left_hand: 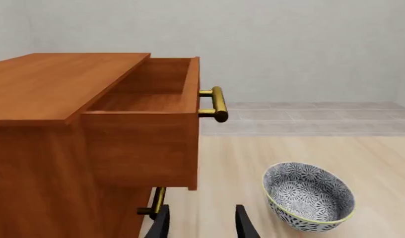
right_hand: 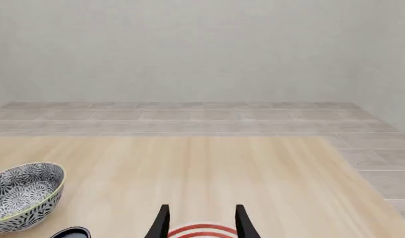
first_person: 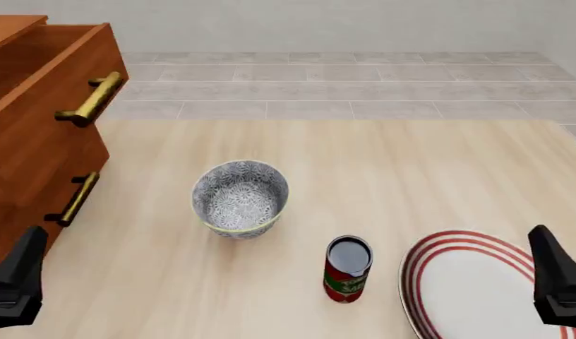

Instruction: Put the bowl on top of the cabinet.

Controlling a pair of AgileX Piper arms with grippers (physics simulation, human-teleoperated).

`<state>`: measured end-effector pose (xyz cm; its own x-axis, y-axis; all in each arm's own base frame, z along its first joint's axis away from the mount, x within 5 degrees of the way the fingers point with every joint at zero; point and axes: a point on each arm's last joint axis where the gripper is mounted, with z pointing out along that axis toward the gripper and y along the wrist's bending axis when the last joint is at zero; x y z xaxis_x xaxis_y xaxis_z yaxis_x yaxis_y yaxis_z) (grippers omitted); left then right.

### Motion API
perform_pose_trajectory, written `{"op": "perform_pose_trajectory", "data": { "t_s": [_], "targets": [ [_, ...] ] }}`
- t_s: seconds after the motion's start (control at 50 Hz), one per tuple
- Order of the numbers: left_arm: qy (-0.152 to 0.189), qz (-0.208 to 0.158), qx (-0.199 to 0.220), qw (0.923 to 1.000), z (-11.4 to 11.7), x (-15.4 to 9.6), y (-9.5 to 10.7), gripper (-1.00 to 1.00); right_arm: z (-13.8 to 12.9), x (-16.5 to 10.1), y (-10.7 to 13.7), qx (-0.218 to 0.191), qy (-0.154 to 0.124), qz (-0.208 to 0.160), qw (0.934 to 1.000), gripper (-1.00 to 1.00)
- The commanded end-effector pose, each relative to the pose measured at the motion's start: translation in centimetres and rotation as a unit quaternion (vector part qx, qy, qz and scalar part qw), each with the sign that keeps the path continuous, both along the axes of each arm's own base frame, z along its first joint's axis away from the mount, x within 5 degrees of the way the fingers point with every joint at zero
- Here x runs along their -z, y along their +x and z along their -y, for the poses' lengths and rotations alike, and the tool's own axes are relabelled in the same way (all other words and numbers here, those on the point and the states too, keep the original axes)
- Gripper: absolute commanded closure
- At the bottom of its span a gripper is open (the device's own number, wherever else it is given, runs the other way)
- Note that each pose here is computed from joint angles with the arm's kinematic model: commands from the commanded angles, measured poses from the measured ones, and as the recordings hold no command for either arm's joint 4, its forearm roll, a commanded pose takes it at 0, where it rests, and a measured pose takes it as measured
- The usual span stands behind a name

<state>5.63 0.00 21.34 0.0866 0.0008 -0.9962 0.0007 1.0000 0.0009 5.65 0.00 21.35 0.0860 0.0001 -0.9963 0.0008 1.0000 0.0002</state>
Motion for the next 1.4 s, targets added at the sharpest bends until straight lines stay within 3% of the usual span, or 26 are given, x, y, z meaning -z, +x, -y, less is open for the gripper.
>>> {"op": "perform_pose_trajectory", "data": {
  "t_s": [0.02,0.42,0.48,0.5,0.54,0.62,0.66,0.68,0.72,0.84,1.04,1.22,1.4],
  "targets": [
    [0.003,-0.001,0.002,1.0000,0.0,-0.1,0.0,-1.00,0.0,0.0,0.1,0.002,0.001,-0.003,1.0000,-1.00],
    [0.012,0.007,0.016,0.9998,0.2,-0.7,-0.1,-1.00,0.0,0.0,0.2,0.002,-0.002,-0.005,1.0000,-1.00],
    [0.006,-0.015,0.028,0.9995,0.3,-0.9,0.5,-1.00,0.0,0.0,0.2,0.002,-0.001,-0.005,1.0000,-1.00],
    [0.024,-0.005,0.025,0.9994,0.3,-1.2,0.3,-1.00,0.0,0.0,0.1,0.002,0.000,-0.004,1.0000,-1.00],
    [-0.018,-0.043,0.034,0.9983,0.5,-1.9,2.3,-1.00,0.0,0.0,0.1,0.003,-0.002,-0.003,1.0000,-1.00],
    [0.014,-0.034,0.062,0.9974,1.0,-3.3,2.1,-1.00,0.0,0.0,0.1,0.003,-0.001,-0.003,1.0000,-1.00],
    [0.017,-0.033,0.074,0.9966,1.1,-4.2,1.9,-1.00,0.0,0.0,0.0,0.003,0.000,-0.002,1.0000,-1.00],
    [-0.001,-0.038,0.073,0.9966,1.1,-4.7,2.1,-1.00,0.0,0.0,0.0,0.003,0.001,-0.001,1.0000,-1.00],
    [0.018,-0.039,0.094,0.9946,1.5,-5.2,1.9,-1.00,0.0,0.0,0.0,0.003,0.002,0.000,1.0000,-1.00],
    [0.012,-0.055,0.126,0.9904,2.0,-6.1,2.1,-1.00,0.0,-0.1,0.0,0.004,0.003,0.002,1.0000,-1.00],
    [0.053,-0.067,0.174,0.9811,3.0,-7.6,2.6,-1.00,0.1,-0.1,0.0,0.005,0.004,0.003,1.0000,-1.00],
    [0.069,-0.105,0.223,0.9667,4.8,-7.7,4.3,-1.00,0.1,-0.1,0.0,0.006,0.002,0.004,1.0000,-1.00],
    [0.068,-0.140,0.243,0.9575,6.3,-7.7,6.1,-1.00,0.1,-0.1,0.0,0.007,0.001,0.004,1.0000,-1.00]
  ]
}}
